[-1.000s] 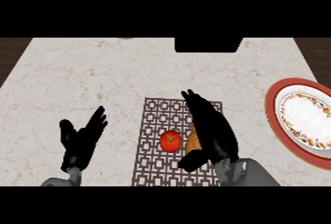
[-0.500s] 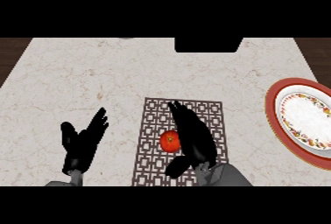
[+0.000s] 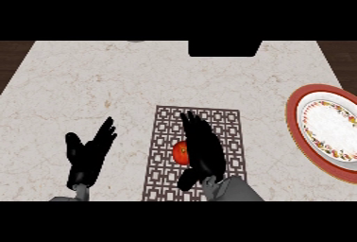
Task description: Pick the tomato from the placemat and place it in the plate
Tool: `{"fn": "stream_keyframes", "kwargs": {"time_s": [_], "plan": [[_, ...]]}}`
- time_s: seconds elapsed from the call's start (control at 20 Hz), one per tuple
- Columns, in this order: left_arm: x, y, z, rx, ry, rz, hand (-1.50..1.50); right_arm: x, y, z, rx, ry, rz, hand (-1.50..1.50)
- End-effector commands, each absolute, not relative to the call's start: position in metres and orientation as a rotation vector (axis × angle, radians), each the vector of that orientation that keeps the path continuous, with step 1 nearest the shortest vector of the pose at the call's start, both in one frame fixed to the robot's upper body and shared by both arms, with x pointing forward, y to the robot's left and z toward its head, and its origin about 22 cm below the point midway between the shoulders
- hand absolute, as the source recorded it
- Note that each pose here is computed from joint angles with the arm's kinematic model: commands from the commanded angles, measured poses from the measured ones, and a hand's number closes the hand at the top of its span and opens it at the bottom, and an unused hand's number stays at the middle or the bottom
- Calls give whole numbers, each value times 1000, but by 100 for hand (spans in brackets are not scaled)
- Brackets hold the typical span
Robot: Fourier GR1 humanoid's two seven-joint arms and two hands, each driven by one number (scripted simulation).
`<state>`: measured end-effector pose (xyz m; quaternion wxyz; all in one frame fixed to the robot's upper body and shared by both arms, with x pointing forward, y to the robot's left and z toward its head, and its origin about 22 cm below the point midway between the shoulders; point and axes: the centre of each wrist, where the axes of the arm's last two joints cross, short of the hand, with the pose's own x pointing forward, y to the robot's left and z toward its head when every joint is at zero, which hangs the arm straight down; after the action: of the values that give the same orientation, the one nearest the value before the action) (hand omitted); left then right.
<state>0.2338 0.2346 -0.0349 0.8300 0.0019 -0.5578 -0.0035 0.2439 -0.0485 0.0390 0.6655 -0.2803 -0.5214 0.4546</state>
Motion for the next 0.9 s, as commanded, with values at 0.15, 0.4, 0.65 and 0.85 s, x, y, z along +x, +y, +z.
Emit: {"fn": "stream_keyframes", "kwargs": {"time_s": [0.15,0.4,0.65,0.85], "plan": [[226,238,-30,-15,-1181,-8,0,259,-45,15,-660,-1110,1049,-150],[237,245,-21,-19,-1188,-5,0,260,-62,0,-608,-1092,1076,-150],[225,240,-51,5,-1176,-6,0,265,-41,-14,-605,-1064,1220,150],[239,233,-26,7,-1201,-12,0,257,-40,-6,-658,-1135,1235,150]]}}
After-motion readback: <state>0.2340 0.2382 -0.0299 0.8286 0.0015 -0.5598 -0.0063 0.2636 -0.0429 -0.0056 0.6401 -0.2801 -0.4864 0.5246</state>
